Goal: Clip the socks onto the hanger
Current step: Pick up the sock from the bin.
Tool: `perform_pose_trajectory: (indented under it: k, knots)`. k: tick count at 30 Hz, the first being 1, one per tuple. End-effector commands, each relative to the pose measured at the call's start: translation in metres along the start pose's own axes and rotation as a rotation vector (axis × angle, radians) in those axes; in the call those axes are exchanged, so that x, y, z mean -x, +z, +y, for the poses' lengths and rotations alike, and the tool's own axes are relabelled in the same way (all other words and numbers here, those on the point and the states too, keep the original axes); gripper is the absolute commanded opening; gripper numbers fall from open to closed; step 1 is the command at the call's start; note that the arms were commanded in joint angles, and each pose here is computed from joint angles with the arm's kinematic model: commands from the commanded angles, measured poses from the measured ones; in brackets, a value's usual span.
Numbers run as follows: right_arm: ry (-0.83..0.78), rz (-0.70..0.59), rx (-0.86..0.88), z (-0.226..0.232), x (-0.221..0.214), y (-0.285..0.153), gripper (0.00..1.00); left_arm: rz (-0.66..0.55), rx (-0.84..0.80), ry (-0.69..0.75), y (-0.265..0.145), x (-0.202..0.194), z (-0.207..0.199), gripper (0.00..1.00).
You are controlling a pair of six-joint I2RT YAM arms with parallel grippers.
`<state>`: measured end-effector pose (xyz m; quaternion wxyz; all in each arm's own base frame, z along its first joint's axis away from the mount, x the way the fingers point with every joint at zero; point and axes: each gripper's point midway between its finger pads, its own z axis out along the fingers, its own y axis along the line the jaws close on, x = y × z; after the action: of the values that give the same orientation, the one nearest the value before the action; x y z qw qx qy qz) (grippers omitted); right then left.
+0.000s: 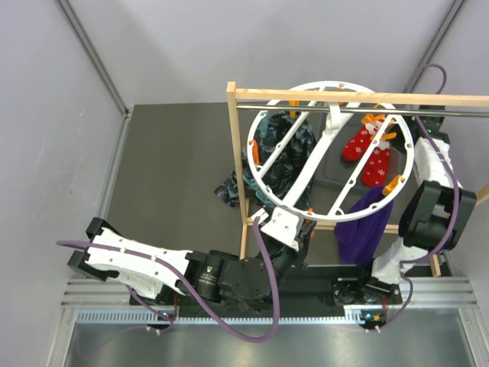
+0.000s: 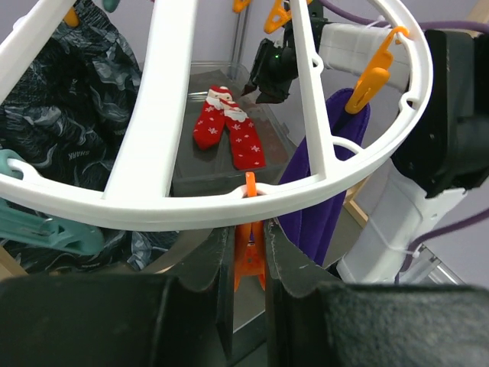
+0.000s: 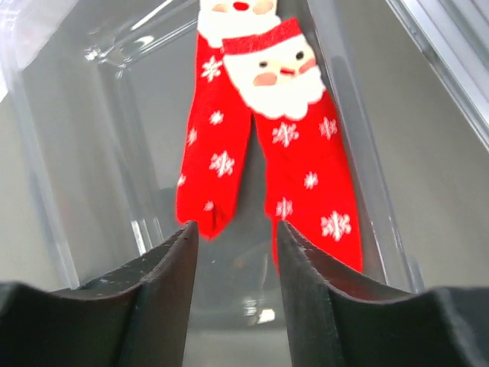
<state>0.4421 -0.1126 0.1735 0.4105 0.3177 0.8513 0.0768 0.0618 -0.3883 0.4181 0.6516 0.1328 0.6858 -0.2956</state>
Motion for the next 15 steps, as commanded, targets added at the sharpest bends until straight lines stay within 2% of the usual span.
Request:
perform_pose_trajectory:
  k: [1,6,10,15]
  knots:
    - [-0.001,-0.031,-0.104,-0.014,0.012,0.029,0.41,-0.005,0.036,0.004,0.001,-0.002,0.009,0.00]
    - [-0.064,-0.060,-0.160,-0.001,0.018,0.059,0.41,0.004,0.084,0.049,0.002,-0.010,0.018,0.00]
    - [-0.131,-0.017,-0.249,0.000,0.004,0.089,0.42,0.019,0.114,0.075,0.005,-0.020,0.020,0.00]
    - [-0.187,-0.026,-0.338,0.000,0.004,0.111,0.44,0.025,0.129,0.075,0.010,-0.023,0.013,0.00]
